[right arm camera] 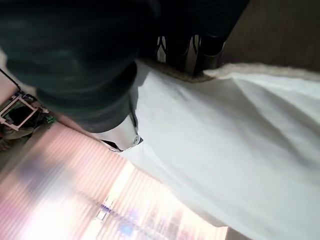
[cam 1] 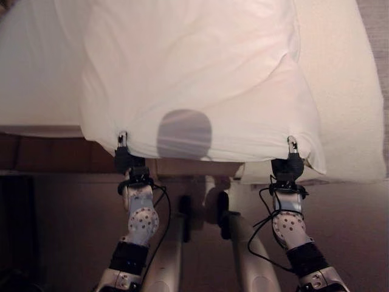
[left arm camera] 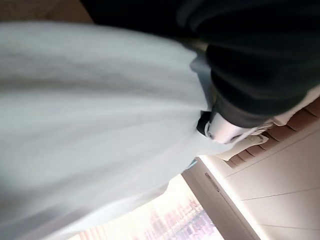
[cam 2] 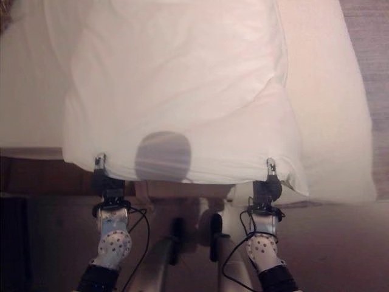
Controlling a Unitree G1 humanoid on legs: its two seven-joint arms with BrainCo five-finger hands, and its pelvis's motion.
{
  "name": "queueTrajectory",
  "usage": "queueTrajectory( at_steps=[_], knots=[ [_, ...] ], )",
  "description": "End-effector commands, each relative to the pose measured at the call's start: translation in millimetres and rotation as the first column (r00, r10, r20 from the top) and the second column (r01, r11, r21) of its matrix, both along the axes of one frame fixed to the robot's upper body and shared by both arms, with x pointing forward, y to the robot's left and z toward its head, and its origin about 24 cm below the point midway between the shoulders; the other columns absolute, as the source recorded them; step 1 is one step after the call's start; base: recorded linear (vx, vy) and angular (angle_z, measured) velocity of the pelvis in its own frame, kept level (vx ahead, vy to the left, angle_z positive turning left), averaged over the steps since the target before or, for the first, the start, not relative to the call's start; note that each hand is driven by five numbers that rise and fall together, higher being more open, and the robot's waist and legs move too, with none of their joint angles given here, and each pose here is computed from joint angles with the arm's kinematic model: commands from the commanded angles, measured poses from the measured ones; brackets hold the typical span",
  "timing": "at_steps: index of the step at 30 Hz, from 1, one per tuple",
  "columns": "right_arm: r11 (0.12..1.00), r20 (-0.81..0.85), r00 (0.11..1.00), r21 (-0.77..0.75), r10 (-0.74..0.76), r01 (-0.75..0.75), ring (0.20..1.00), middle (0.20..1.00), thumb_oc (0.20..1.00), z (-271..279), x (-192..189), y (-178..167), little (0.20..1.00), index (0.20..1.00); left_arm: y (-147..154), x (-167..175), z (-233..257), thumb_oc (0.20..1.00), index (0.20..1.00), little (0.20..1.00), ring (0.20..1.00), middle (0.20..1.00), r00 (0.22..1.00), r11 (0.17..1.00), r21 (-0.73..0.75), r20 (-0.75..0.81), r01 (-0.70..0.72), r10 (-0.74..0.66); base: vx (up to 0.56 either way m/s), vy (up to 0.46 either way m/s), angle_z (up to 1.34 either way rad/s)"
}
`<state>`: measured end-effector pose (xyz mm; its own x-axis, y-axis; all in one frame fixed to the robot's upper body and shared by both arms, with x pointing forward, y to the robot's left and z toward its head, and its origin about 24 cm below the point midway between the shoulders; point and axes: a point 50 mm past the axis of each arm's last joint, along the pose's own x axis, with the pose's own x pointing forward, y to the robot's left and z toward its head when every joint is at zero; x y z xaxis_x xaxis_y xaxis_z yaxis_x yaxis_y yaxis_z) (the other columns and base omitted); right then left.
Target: Make the bed
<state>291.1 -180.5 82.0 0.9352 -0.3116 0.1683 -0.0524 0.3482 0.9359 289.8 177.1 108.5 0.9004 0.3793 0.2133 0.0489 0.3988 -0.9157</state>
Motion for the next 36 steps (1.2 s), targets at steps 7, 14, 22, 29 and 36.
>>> queueTrajectory(
  at_steps=[7,14,22,29,36],
  knots=[
    [0.992,0.104,0.989,-0.068,-0.103,0.110,0.200,0.200,0.200,17,-13,-23,0.200,0.200,15,-12,33,0.200,0.200,0.200,0.200,0.200,0.978,0.989,0.145,0.209,-0.043,0.012,0.11,0.632,0.33],
    [0.997,0.105,0.994,-0.068,-0.039,0.046,0.200,0.200,0.200,11,-14,-12,0.200,0.200,27,-21,22,0.200,0.200,0.200,0.200,0.200,0.986,0.981,0.178,0.157,-0.079,0.051,0.07,0.425,-0.07],
    [0.996,0.072,0.997,-0.080,-0.041,0.047,0.200,0.200,0.200,5,-17,-15,0.200,0.200,16,-19,12,0.200,0.200,0.200,0.200,0.200,0.994,0.985,0.167,0.100,-0.050,0.033,0.00,-0.007,-0.08],
    [0.987,0.046,0.994,-0.121,-0.098,0.103,0.200,0.200,0.200,3,-21,-35,0.200,0.200,8,-16,4,0.200,0.200,0.200,0.200,0.200,0.997,0.993,0.119,0.074,-0.019,0.011,0.05,-0.084,0.03],
    [0.982,-0.007,0.995,-0.165,-0.099,0.096,0.200,0.200,0.200,-4,-18,-37,0.200,0.200,22,-22,7,0.200,0.200,0.200,0.200,0.200,0.994,0.988,0.132,0.086,-0.083,0.072,0.05,0.055,0.00]
  ],
)
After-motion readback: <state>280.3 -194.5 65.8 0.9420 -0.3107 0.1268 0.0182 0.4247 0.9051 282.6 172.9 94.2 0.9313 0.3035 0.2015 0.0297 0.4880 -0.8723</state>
